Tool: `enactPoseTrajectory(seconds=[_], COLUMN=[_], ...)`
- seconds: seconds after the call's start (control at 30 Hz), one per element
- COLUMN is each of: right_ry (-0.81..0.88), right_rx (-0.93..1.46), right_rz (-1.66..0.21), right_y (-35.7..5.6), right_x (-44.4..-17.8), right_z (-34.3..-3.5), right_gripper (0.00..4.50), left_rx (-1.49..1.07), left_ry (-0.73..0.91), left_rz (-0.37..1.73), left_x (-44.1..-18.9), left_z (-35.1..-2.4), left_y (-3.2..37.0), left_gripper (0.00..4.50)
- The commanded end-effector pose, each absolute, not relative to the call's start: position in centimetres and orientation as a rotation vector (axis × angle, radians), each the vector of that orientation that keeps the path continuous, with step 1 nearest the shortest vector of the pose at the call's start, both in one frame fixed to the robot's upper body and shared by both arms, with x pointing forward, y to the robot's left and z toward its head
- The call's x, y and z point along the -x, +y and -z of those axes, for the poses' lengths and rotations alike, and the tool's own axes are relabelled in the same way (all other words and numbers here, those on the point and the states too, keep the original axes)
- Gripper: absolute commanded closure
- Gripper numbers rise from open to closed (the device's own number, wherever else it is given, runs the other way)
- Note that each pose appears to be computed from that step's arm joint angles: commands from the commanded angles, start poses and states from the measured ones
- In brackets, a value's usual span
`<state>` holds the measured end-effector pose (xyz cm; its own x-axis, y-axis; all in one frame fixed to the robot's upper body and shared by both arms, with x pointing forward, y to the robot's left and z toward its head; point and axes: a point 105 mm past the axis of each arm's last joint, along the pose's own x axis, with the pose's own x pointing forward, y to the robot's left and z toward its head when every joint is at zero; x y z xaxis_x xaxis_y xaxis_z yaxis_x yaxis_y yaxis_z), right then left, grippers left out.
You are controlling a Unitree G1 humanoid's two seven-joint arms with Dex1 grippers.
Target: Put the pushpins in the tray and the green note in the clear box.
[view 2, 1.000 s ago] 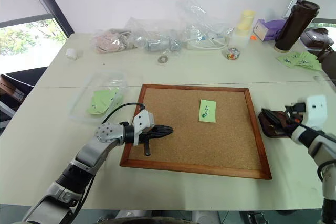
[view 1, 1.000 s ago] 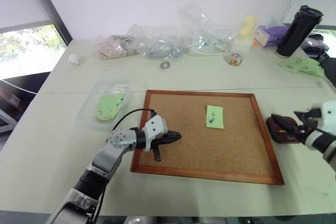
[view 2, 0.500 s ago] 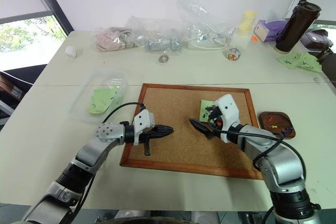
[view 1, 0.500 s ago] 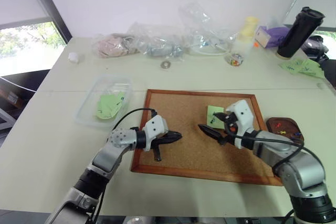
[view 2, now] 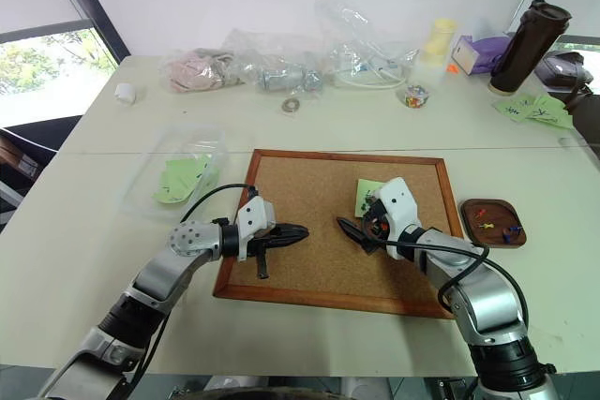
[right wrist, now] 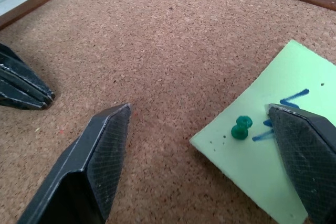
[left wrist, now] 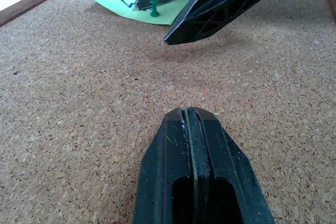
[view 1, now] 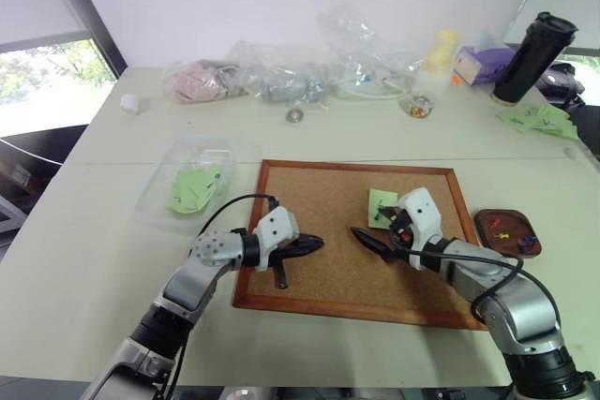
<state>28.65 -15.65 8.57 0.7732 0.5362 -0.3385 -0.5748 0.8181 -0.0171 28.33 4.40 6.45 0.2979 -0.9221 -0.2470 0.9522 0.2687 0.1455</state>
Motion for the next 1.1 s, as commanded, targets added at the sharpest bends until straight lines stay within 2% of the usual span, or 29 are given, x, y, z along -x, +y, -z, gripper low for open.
enactPoseTrajectory(seconds=[0.03,0.1,0.17,0.23,0.6,0.7,0.77,0.97,1.1], right_ry=[0.309,0.311,0.313,0.314,0.314,0.316,0.315,0.310,0.305], right_rx=[0.100,0.076,0.074,0.079,0.066,0.068,0.079,0.079,0.067], right_rz=[-0.595,-0.592,-0.592,-0.591,-0.616,-0.607,-0.586,-0.551,-0.546], right_y=[-15.8,-15.7,-15.7,-15.6,-14.8,-15.2,-15.7,-16.5,-16.4], right_x=[-28.3,-28.3,-28.2,-28.3,-28.4,-28.2,-28.2,-28.4,-28.6], right_z=[-9.0,-9.0,-8.9,-8.8,-9.1,-9.3,-9.4,-9.5,-9.5], right_gripper=[1.64,2.45,3.57,4.45,4.45,3.74,2.93,0.10,0.01], left_rx=[-0.308,-0.308,-0.309,-0.310,-0.311,-0.310,-0.309,-0.308,-0.315], left_ry=[0.273,0.272,0.271,0.270,0.267,0.267,0.268,0.269,0.266], left_rz=[1.235,1.239,1.242,1.244,1.242,1.240,1.239,1.242,1.247], left_x=[-28.0,-28.0,-28.0,-28.0,-28.1,-28.1,-28.1,-28.0,-28.1], left_z=[-3.2,-3.2,-3.2,-3.2,-3.2,-3.3,-3.3,-3.3,-3.3], left_y=[5.7,5.6,5.6,5.5,5.4,5.4,5.5,5.4,5.4], left_gripper=[4.50,4.50,4.50,4.50,4.50,4.50,4.50,4.50,4.50])
